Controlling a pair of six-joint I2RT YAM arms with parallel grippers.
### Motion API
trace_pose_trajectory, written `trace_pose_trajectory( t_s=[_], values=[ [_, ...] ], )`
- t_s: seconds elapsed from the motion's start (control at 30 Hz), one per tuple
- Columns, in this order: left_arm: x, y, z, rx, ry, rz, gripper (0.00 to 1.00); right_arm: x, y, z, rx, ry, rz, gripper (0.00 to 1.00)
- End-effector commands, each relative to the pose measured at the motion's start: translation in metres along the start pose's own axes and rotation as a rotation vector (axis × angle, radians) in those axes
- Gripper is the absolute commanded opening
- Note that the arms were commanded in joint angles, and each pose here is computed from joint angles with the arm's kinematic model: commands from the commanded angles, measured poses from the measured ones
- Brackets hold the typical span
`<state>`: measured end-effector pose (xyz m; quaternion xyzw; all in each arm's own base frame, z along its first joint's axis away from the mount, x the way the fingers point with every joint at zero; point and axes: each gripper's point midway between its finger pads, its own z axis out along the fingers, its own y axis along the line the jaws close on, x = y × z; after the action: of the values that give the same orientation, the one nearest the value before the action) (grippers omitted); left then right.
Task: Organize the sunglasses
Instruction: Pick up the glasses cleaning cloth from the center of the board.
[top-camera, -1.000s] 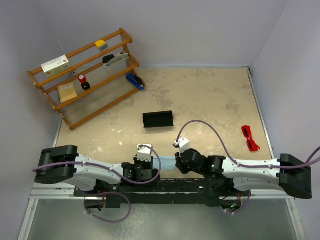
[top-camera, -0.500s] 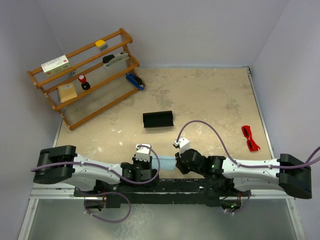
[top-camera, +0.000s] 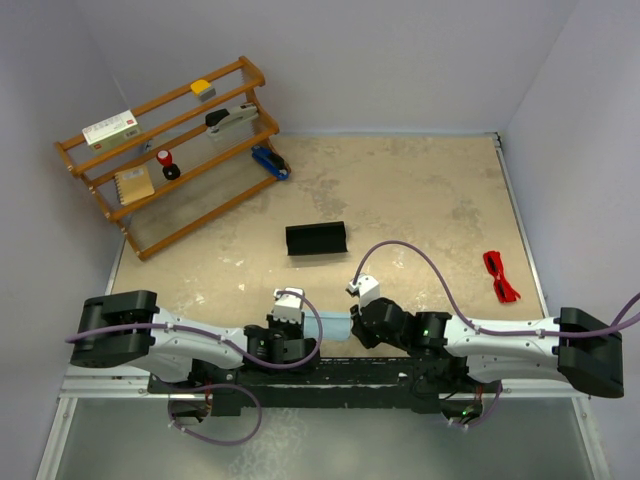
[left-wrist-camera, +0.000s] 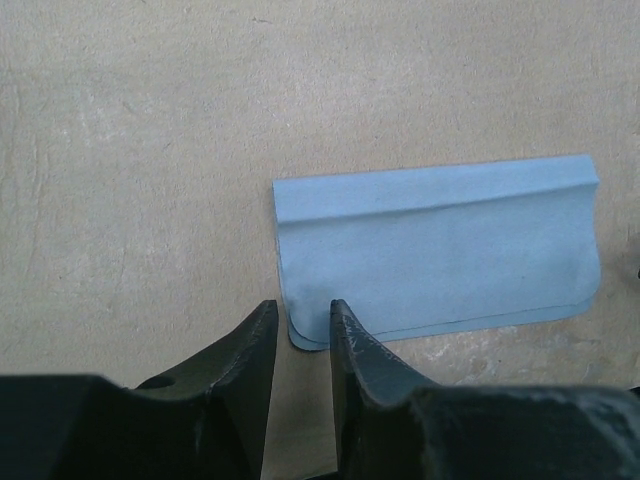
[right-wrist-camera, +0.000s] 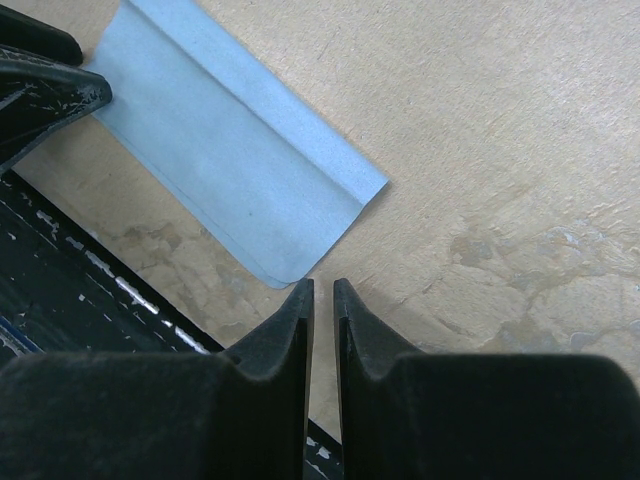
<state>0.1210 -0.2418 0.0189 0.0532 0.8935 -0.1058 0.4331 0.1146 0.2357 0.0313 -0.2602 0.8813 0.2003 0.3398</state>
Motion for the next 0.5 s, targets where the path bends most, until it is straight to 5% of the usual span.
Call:
trace_pose_trajectory(
  t_s=[0.0, 0.33, 0.47],
  values=[
    [0.0010, -0.0118, -0.0022, 0.031, 0.019, -0.005, 0.24, -0.0047, -0.0005, 0.0000, 0.008, -0.025, 0.014, 0.16],
    [0.0013, -0.0154, -0.0024, 0.039, 0.022, -0.002, 0.22, -0.0027, -0.0020, 0.0002, 0.012, -0.024, 0.017, 0.16],
    [0.0020, -0.0130, -0.0019, 0.033, 0.020, -0.003, 0.14, -0.0033, -0.0013, 0.0000, 0.009, -0.025, 0.020, 0.16]
  ],
)
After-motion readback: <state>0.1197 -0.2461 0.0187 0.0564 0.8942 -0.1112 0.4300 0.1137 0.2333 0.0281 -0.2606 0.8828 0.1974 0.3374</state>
